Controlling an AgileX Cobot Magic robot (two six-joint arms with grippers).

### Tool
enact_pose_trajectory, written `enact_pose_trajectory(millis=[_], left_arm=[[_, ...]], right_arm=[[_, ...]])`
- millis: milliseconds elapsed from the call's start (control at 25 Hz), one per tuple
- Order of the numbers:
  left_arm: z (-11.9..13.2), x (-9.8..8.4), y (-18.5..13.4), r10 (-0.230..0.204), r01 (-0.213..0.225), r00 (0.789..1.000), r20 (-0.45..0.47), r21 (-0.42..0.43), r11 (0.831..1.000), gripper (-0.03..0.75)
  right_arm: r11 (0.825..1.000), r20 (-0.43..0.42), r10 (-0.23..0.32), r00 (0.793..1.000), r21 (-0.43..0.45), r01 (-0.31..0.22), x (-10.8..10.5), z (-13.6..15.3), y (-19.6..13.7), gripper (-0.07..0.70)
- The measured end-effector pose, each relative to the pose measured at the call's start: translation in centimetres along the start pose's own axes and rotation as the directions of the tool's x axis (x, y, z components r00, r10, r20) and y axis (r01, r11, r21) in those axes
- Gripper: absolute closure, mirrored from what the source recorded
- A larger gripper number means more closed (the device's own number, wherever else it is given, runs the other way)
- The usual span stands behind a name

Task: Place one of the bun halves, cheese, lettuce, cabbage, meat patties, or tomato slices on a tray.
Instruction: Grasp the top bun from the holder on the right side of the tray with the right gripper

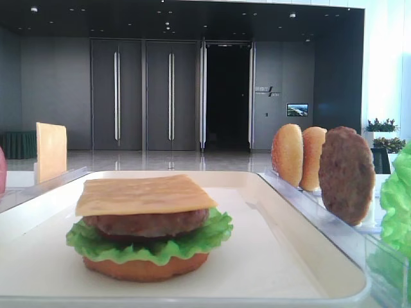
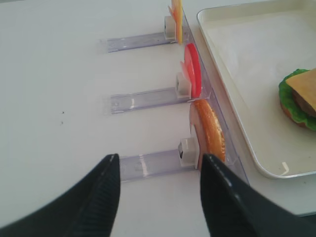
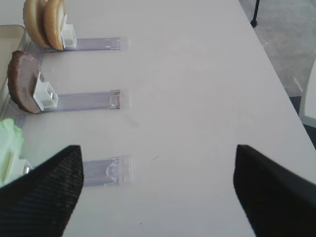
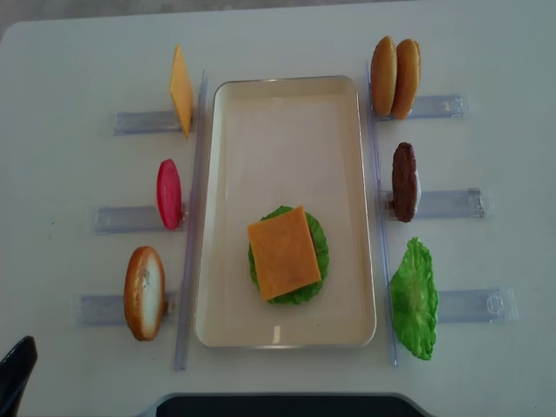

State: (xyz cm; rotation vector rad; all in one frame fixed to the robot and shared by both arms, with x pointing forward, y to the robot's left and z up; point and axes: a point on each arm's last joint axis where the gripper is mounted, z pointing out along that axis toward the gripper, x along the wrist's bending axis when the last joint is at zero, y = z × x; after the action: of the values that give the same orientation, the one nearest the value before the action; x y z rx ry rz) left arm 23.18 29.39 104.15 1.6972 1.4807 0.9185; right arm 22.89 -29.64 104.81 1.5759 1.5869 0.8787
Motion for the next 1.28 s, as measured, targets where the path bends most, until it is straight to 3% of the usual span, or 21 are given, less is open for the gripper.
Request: enact_pose_trajectory(millis=[840,1000,1280], left_arm=[[0.0,0.0,0.0,0.000,0.000,1.000,0.000,0.000,1.000,0.316],[0.0,0.0,0.0,0.000,0.000,1.000,0.000,0.000,1.000,0.316],[0.0,0.0,0.0,0.000,0.000,1.000,0.000,0.000,1.000,0.316]], right_arm=[[1.000,-0.004,0.013,1.000,-0.002,-0.013,0.0,-0.2,0.3,0.045],[0.997,-0.040,0.038,0.998,0.069,-0.035,0.2,-0.1,3.4,0.045],[0.979,-0.044,0.077,0.996,0.191,-0.067,-0.2,2.7,12.8,0.045]])
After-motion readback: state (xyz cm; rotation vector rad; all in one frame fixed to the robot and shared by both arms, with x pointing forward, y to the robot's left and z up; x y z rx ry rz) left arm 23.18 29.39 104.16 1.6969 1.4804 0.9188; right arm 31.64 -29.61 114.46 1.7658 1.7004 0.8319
